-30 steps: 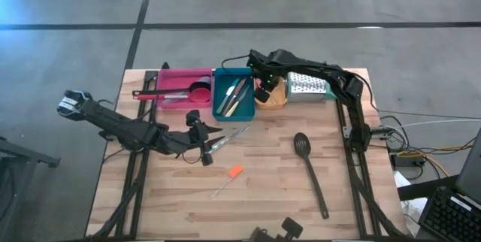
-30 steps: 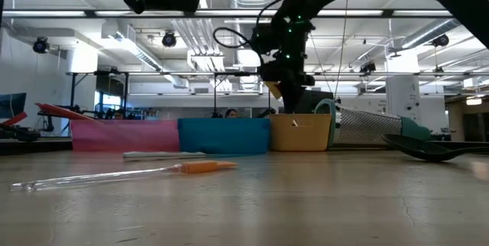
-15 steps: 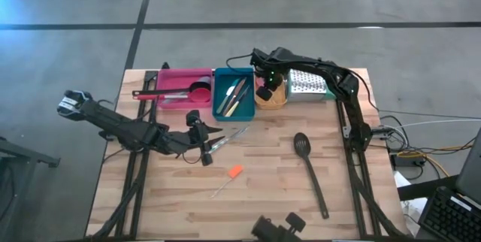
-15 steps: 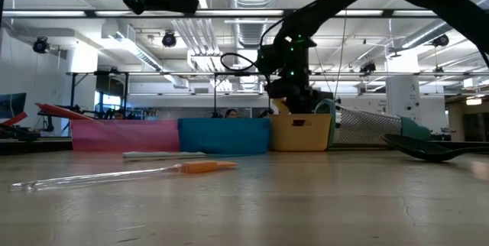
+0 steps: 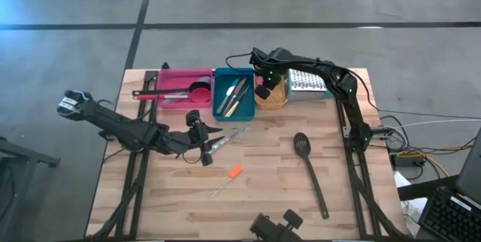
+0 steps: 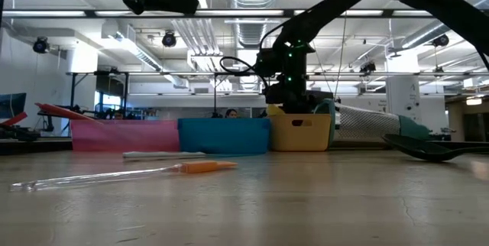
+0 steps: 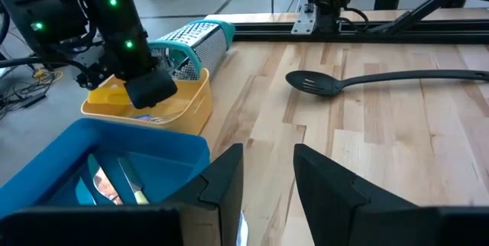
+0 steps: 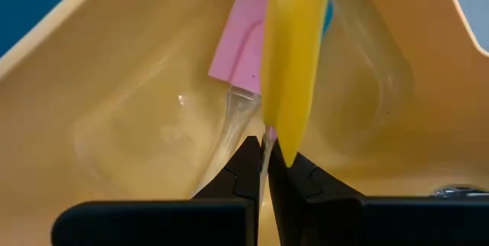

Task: Pick & Place Kitchen Items
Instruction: Put the yellow spatula into the yellow bin

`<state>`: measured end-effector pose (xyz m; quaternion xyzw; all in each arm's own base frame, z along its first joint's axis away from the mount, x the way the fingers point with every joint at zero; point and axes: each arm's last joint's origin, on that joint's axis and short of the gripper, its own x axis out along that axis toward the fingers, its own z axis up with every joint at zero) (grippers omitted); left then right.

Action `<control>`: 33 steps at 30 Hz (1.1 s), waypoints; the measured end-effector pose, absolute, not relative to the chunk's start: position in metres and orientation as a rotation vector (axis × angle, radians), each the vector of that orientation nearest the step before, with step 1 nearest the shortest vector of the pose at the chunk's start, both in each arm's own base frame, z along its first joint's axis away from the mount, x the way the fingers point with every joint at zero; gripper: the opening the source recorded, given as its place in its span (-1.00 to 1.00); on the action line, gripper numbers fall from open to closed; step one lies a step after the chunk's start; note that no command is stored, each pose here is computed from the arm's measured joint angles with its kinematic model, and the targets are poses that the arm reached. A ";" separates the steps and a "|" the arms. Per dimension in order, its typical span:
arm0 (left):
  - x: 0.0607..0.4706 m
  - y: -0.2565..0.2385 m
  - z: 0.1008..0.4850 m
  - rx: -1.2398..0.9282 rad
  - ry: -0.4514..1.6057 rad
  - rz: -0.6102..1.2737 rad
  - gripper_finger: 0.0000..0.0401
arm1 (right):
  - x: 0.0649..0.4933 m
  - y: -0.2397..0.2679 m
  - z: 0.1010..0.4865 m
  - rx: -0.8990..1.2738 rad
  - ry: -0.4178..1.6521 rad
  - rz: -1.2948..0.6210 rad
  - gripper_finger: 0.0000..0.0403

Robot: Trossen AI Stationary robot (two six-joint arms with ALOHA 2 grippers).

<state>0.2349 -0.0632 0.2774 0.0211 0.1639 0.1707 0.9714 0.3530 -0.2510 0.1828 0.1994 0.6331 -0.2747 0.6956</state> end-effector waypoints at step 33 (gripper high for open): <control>0.235 -0.063 0.277 0.041 0.331 0.346 -0.39 | 0.351 -0.251 0.211 0.429 1.378 -0.637 -0.13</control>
